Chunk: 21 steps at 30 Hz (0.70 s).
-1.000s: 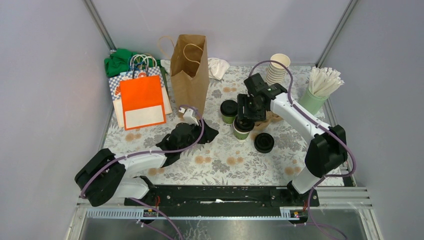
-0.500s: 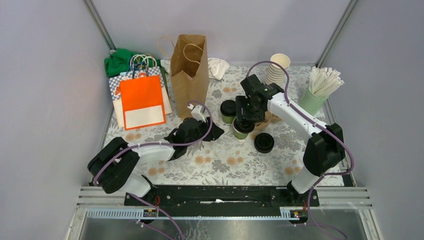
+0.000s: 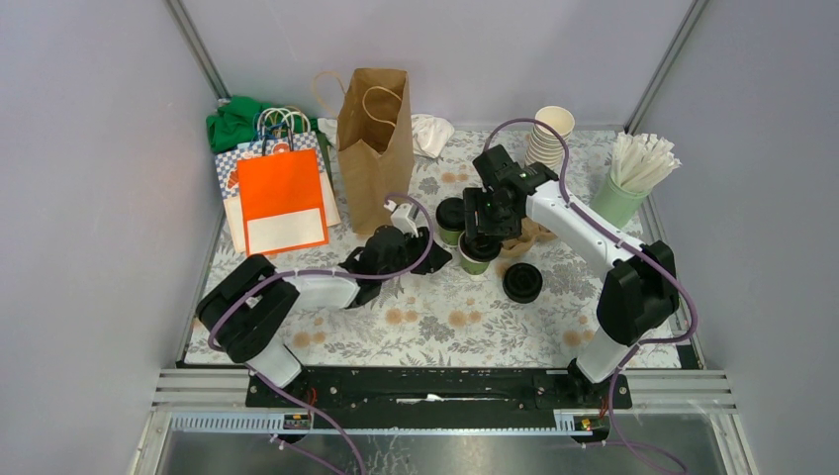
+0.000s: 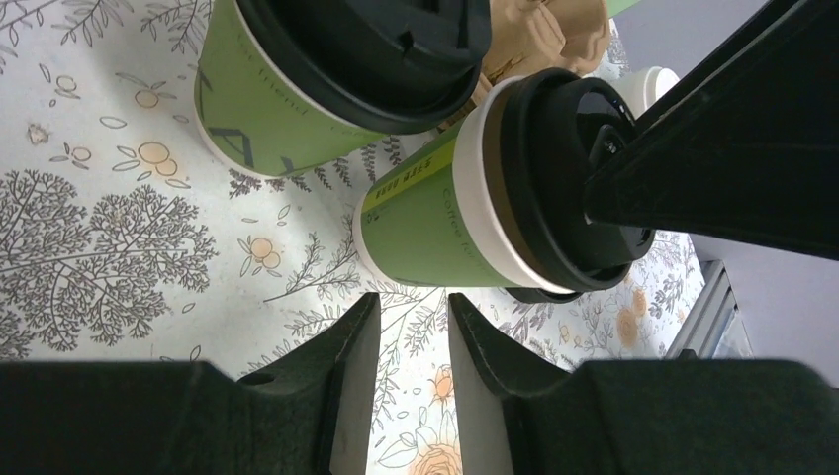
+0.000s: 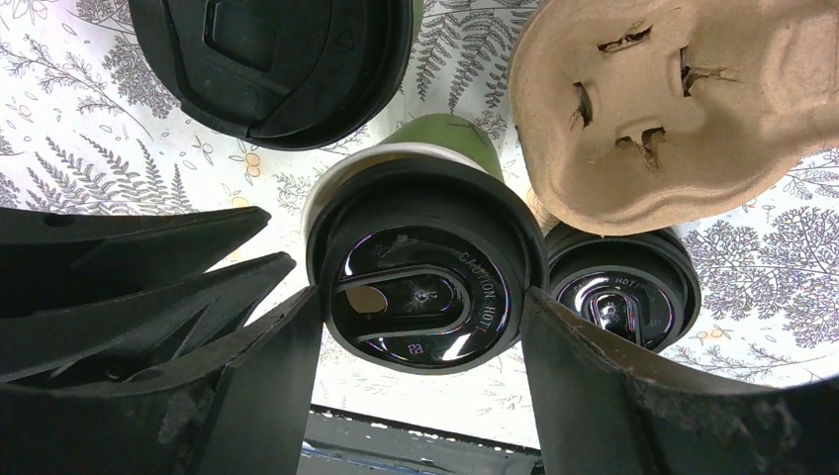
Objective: Pack the takeout coffee
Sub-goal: Close the cup lid on the coffee cup.
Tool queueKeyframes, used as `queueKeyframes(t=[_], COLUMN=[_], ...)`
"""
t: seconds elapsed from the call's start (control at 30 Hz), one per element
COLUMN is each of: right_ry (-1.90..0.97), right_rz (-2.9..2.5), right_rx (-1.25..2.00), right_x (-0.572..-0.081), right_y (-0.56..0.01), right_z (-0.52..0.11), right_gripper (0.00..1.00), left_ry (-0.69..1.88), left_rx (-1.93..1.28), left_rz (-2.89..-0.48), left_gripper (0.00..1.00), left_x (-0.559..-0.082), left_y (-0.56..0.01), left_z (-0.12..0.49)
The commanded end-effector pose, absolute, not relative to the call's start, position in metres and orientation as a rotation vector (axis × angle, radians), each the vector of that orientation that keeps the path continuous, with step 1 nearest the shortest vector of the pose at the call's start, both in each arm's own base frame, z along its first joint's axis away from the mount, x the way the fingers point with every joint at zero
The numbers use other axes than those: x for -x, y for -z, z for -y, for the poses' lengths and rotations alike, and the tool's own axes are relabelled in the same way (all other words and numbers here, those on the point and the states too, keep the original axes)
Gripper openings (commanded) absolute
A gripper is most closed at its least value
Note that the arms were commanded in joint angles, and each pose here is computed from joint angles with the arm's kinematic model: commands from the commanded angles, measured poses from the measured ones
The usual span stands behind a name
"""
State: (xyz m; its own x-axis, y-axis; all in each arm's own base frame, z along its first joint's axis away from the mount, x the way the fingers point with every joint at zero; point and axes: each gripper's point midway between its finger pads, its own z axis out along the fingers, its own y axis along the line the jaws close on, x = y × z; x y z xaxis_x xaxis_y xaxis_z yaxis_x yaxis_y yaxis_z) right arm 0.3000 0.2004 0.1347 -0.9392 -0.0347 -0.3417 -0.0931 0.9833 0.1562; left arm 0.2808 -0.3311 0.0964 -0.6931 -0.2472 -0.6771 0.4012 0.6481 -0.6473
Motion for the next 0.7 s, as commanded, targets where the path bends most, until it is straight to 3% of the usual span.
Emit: queueKeyframes(t=[0.0,0.67], right_ry=[-0.222,-0.256], right_rz=[-2.747,-2.780], right_rx=[0.118,0.145], right_x=[-0.306,-0.305], right_y=[-0.148,-0.136], right_z=[-0.202,-0.210], right_gripper=[0.62,0.62], left_ry=[1.095,1.101], left_rx=[-0.159,-0.190], left_rz=[-1.972,-1.986], left_gripper=[0.35,0.35], left_x=[-0.296,-0.306], left_y=[-0.126,-0.115], left_z=[0.343,0.354])
